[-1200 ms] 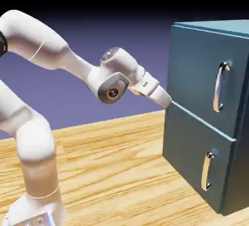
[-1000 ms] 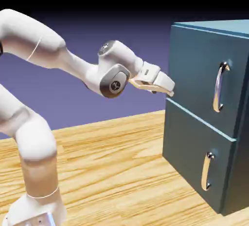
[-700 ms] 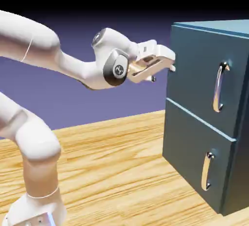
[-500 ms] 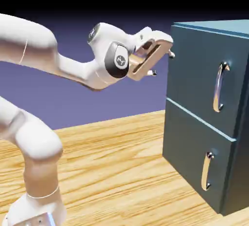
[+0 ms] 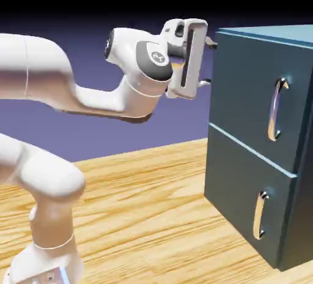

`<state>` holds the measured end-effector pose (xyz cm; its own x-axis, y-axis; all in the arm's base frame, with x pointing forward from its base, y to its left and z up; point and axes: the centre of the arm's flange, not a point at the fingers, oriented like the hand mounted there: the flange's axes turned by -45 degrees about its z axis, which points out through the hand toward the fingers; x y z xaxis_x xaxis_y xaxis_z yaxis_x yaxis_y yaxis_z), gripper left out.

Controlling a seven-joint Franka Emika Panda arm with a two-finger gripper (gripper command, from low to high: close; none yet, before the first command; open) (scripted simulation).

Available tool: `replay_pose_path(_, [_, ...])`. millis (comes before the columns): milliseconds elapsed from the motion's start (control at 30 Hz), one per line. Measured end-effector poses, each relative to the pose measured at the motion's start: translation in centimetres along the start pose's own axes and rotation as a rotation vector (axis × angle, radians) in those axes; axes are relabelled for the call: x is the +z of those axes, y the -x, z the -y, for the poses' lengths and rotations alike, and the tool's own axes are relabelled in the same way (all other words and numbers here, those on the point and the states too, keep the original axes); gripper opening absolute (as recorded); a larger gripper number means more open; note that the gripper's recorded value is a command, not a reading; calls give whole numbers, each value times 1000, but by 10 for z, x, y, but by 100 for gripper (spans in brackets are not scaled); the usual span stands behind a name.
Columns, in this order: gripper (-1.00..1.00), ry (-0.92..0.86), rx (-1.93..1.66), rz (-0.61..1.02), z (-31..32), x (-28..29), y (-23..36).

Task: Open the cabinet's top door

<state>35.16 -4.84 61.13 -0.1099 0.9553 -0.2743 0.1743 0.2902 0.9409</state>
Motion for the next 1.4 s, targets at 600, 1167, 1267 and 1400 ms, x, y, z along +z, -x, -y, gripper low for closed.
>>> replay_pose_path(600, [0,124,-793,113,68,24,74])
replay_pose_path(1167, [0,123,-1281,175,138,111,110])
replay_pose_path(1267, [-100,123,-1282,175,137,118,110])
replay_pose_path(1400, [-100,48,-1270,230,138,90,95])
